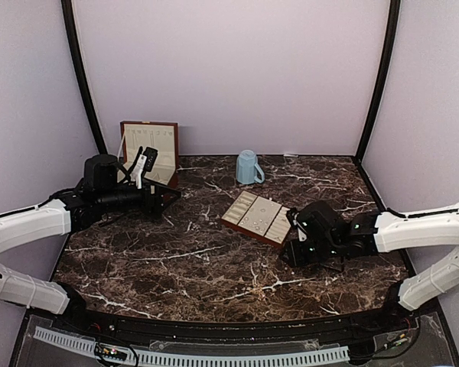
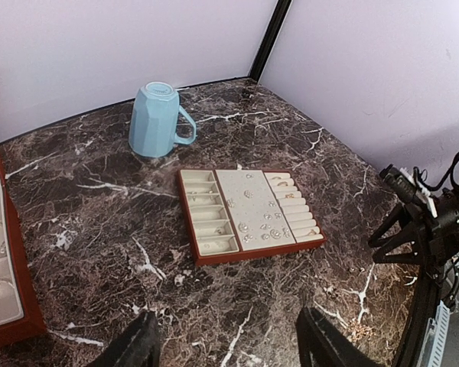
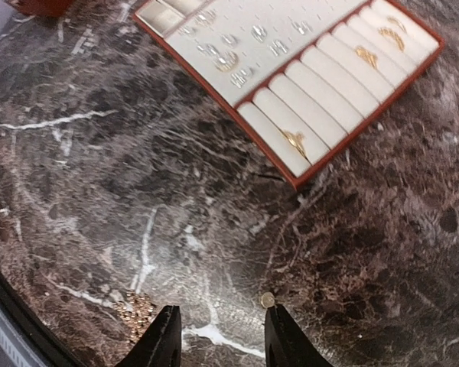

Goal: Organize the mixed jewelry
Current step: Pick up the earring from the center of the board, then pass from the right arm to the left

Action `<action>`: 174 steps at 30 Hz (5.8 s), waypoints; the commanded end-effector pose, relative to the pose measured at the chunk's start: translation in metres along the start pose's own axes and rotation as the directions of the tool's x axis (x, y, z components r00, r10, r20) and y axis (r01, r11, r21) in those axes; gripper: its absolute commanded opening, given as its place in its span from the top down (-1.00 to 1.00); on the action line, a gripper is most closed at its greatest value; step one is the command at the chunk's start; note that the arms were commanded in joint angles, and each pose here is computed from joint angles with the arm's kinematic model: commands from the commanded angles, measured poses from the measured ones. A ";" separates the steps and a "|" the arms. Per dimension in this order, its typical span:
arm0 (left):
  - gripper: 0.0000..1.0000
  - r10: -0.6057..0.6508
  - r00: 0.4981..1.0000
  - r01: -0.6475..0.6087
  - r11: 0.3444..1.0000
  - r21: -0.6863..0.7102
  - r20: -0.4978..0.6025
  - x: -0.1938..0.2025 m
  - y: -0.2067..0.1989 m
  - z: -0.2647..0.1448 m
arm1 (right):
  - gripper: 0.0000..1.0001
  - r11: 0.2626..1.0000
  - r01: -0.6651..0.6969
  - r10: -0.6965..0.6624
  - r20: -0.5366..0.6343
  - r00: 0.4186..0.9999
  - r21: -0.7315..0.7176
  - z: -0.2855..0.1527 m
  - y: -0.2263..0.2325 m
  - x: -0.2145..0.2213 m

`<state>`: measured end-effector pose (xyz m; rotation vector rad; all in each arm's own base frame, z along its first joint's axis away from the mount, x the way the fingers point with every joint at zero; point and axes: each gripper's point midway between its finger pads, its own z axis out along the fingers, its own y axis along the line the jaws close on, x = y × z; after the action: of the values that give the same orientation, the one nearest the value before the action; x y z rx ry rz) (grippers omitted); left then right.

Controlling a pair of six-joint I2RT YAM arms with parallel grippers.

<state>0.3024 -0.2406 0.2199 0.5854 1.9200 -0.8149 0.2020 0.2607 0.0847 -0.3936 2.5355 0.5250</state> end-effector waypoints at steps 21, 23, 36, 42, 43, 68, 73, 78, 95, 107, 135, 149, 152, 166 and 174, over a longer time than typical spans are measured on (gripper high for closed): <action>-0.27 0.018 0.998 -0.020 0.999 0.030 0.059 -0.022 -0.010 -0.011 | 0.43 0.962 -0.111 0.130 -0.063 0.990 0.251 0.023 -0.029 0.029; -0.27 0.016 0.998 -0.018 0.999 0.032 0.061 -0.023 -0.011 -0.011 | 0.45 0.961 -0.127 0.148 -0.069 0.987 0.247 0.022 -0.031 0.034; -0.27 0.011 0.998 -0.014 0.999 0.040 0.058 -0.022 -0.011 -0.010 | 0.58 0.961 -0.125 0.154 -0.103 0.983 0.246 0.025 -0.028 0.052; -0.27 0.010 0.998 -0.013 0.999 0.041 0.059 -0.022 -0.012 -0.011 | 0.62 0.956 -0.118 0.152 -0.111 0.982 0.268 0.027 -0.032 0.056; -0.27 0.010 0.998 -0.012 0.999 0.042 0.058 -0.022 -0.012 -0.011 | 0.62 0.956 -0.117 0.151 -0.111 0.982 0.270 0.028 -0.031 0.057; -0.26 0.020 0.997 -0.023 0.998 0.051 0.071 -0.024 -0.015 -0.014 | 0.82 0.958 -0.123 0.150 -0.084 0.985 0.260 0.028 -0.028 0.052; -0.25 0.030 0.996 -0.033 0.999 0.026 0.082 -0.027 -0.014 -0.019 | 0.82 0.970 -0.134 0.148 -0.054 0.988 0.201 0.027 -0.016 0.041; -0.24 0.003 0.998 -0.004 1.000 0.015 0.065 -0.023 -0.021 -0.018 | 0.82 0.980 -0.127 0.133 -0.033 0.991 0.150 0.028 0.002 0.026; -0.21 -0.063 0.988 0.087 0.982 0.169 -0.141 0.088 -0.076 0.056 | 0.82 0.994 -0.092 0.094 0.021 0.995 -0.063 0.045 0.072 -0.019; -0.18 0.017 0.972 0.058 0.949 0.310 -0.234 0.127 -0.125 0.105 | 0.81 0.990 -0.046 0.052 0.041 0.998 -0.136 0.035 0.091 -0.025; 0.39 0.149 0.951 -0.017 0.899 0.437 -0.270 0.150 -0.155 0.120 | 0.81 0.977 0.010 -0.001 0.045 0.999 -0.212 0.023 0.108 -0.025; 0.62 0.162 0.950 -0.034 0.904 0.427 -0.268 0.151 -0.155 0.123 | 0.81 0.973 0.025 -0.017 0.035 0.999 -0.231 0.022 0.112 -0.021; 0.68 0.165 0.950 -0.038 0.904 0.426 -0.267 0.151 -0.154 0.123 | 0.81 0.972 0.032 -0.026 0.030 0.999 -0.234 0.022 0.113 -0.019; 0.87 0.191 0.949 -0.062 0.893 0.447 -0.249 0.149 -0.158 0.123 | 0.81 0.968 0.077 -0.079 0.001 0.997 -0.240 0.024 0.116 -0.011; 1.00 0.217 0.950 -0.095 0.884 0.458 -0.223 0.147 -0.161 0.118 | 0.81 0.967 0.080 -0.079 0.013 0.997 -0.243 0.023 0.116 -0.012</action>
<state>0.1919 -0.4205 0.0781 1.1623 1.9792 -1.1224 0.1843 0.3647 0.0922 -0.5411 2.4921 0.7483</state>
